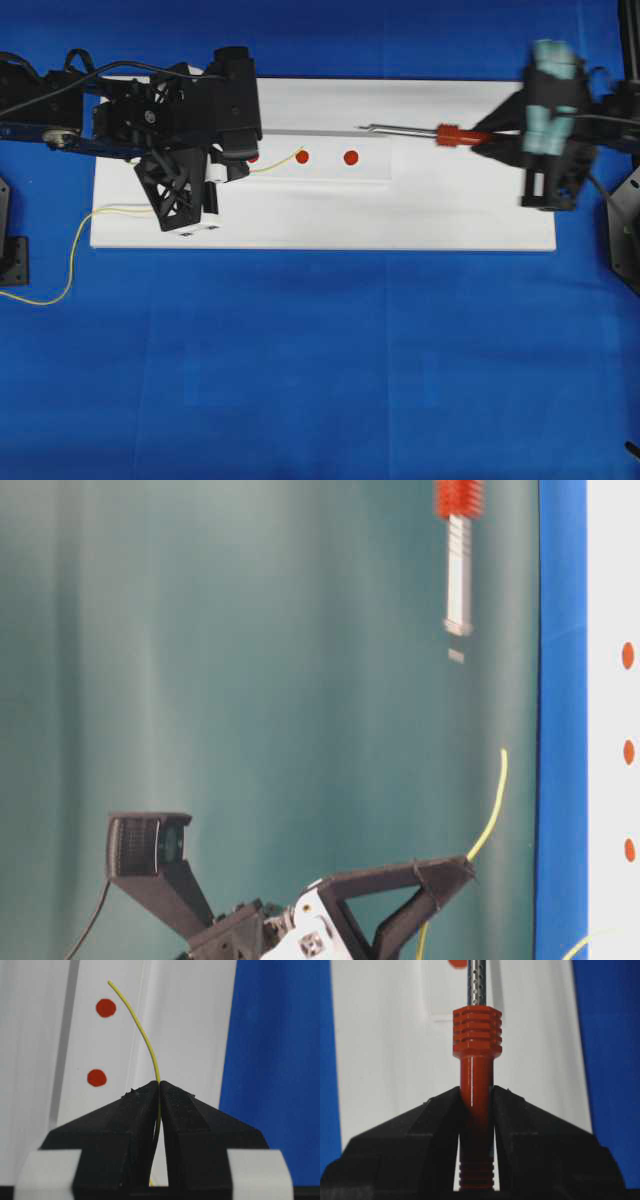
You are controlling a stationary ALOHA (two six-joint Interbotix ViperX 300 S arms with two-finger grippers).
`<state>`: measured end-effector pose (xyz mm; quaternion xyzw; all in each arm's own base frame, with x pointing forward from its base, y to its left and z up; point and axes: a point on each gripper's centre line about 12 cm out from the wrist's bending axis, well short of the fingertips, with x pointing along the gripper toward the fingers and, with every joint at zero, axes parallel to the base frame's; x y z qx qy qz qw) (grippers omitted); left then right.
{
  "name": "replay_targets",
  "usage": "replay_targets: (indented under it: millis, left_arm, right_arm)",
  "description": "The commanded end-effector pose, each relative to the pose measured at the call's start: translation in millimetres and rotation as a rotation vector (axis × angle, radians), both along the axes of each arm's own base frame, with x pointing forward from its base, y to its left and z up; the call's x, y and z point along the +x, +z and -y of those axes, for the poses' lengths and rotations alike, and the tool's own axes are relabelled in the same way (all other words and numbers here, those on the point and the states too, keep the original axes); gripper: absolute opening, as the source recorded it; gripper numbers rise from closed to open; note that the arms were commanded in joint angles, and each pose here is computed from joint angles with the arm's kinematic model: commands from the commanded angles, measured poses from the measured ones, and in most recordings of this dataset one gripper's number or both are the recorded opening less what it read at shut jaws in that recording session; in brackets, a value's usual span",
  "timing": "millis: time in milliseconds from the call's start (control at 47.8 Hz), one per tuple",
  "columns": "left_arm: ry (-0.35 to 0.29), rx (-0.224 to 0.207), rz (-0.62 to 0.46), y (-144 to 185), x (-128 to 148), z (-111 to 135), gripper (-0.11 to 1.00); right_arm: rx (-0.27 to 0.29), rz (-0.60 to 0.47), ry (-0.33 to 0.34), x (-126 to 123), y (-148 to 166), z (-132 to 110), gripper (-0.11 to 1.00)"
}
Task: Touch the tip of the soldering iron to the tip of the solder at the mark.
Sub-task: 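Withdraw both grippers from the strip, lowering solder and iron, then place the solder and iron back on the table and open grippers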
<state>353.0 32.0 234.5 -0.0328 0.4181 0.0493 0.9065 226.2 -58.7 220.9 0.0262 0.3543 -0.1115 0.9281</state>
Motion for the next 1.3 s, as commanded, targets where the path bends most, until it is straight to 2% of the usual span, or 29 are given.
replay_targets:
  millis: [0,209,355,418,523,648,753,816,899,1087,1276]
  left_arm:
    - [-0.001,0.005,0.049,12,-2,1,0.02]
    - [0.008,-0.005,0.062,12,-10,2,0.02]
    - [0.018,-0.048,0.088,17,-20,15,0.02]
    - [0.008,-0.072,0.112,21,-25,26,0.02]
    - [-0.024,-0.128,0.166,28,-35,52,0.02]
    - [-0.067,-0.202,0.204,28,-47,82,0.02]
    - [-0.129,-0.260,0.230,27,-57,110,0.02]
    - [-0.169,-0.287,0.244,21,-60,126,0.02]
    - [-0.214,-0.305,0.250,9,-63,142,0.02]
    - [-0.295,-0.337,0.262,-26,-66,171,0.02]
    - [-0.337,-0.326,0.207,-75,-66,187,0.02]
  right_arm:
    - [-0.014,0.065,-0.004,-8,13,-1,0.06]
    - [0.008,0.110,-0.029,-11,17,-2,0.06]
    - [0.064,0.148,-0.049,-9,20,-7,0.06]
    - [0.093,0.166,-0.036,-9,23,-15,0.06]
    - [0.141,0.201,0.035,-7,29,-37,0.06]
    - [0.195,0.248,0.170,-3,35,-73,0.06]
    - [0.231,0.274,0.273,1,35,-100,0.06]
    - [0.250,0.266,0.310,5,30,-112,0.06]
    - [0.268,0.230,0.343,16,17,-127,0.06]
    - [0.282,0.113,0.373,41,-21,-152,0.06]
    - [0.289,0.002,0.391,56,-65,-175,0.06]
